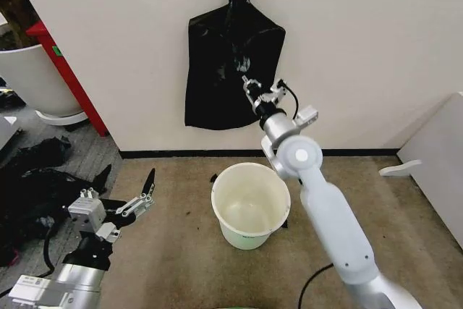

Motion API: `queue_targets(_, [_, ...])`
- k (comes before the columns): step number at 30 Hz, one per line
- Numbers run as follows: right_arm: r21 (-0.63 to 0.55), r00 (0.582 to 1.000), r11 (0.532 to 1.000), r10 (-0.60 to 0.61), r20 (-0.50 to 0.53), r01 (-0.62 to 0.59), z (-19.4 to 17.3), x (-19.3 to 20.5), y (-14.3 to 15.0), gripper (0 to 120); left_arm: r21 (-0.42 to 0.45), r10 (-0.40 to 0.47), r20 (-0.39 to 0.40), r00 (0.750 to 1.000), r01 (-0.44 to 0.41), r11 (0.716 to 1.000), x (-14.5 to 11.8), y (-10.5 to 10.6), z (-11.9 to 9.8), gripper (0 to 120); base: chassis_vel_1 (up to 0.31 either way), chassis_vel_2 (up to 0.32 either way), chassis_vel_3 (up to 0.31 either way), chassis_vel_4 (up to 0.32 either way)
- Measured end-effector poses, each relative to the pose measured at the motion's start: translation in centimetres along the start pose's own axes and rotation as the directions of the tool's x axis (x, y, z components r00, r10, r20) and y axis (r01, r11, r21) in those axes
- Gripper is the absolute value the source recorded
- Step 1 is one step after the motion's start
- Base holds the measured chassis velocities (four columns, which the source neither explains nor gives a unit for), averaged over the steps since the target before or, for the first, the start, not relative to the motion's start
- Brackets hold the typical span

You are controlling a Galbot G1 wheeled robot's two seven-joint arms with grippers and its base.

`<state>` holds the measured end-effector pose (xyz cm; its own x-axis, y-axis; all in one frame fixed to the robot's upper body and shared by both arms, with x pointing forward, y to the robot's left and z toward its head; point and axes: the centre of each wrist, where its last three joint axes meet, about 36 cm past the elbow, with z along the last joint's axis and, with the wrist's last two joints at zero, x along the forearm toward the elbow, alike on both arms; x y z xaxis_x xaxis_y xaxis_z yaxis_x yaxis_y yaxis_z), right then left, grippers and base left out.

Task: Place the garbage bag over the trash bin.

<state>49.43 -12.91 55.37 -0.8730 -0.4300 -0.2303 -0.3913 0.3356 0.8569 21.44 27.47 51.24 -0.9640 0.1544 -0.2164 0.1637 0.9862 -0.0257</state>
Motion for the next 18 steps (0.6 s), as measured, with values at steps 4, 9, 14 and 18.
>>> queue_targets(4, [-0.002, 1.000, 1.000, 0.022, -0.015, -0.022, 0.7, 1.7, -0.7, 0, 0.001, 0.001, 0.007, 1.000, -0.001, 1.000, 0.0, 0.0, 0.0, 100, 0.000, 0.000, 0.000, 0.000])
queue_targets(9, [-0.005, 0.997, 0.998, 0.062, -0.044, -0.062, 1.8, 4.5, -1.9, 0, 0.002, 0.004, 0.014, 1.000, -0.004, 1.000, -0.1, 0.0, 0.0, 100, 0.000, 0.000, 0.000, 0.000])
queue_targets(14, [-0.009, 0.995, 0.996, 0.084, -0.056, -0.084, 2.7, 6.0, -2.4, 0, 0.002, 0.005, 0.017, 1.000, -0.006, 1.000, -0.2, 0.0, 0.0, 100, 0.000, 0.000, 0.000, 0.000])
queue_targets(18, [-0.013, 0.993, 0.995, 0.099, -0.064, -0.100, 3.3, 7.1, -2.8, 0, 0.003, 0.007, 0.017, 1.000, -0.007, 1.000, -0.2, 0.1, 0.1, 100, 0.000, 0.000, 0.000, 0.000])
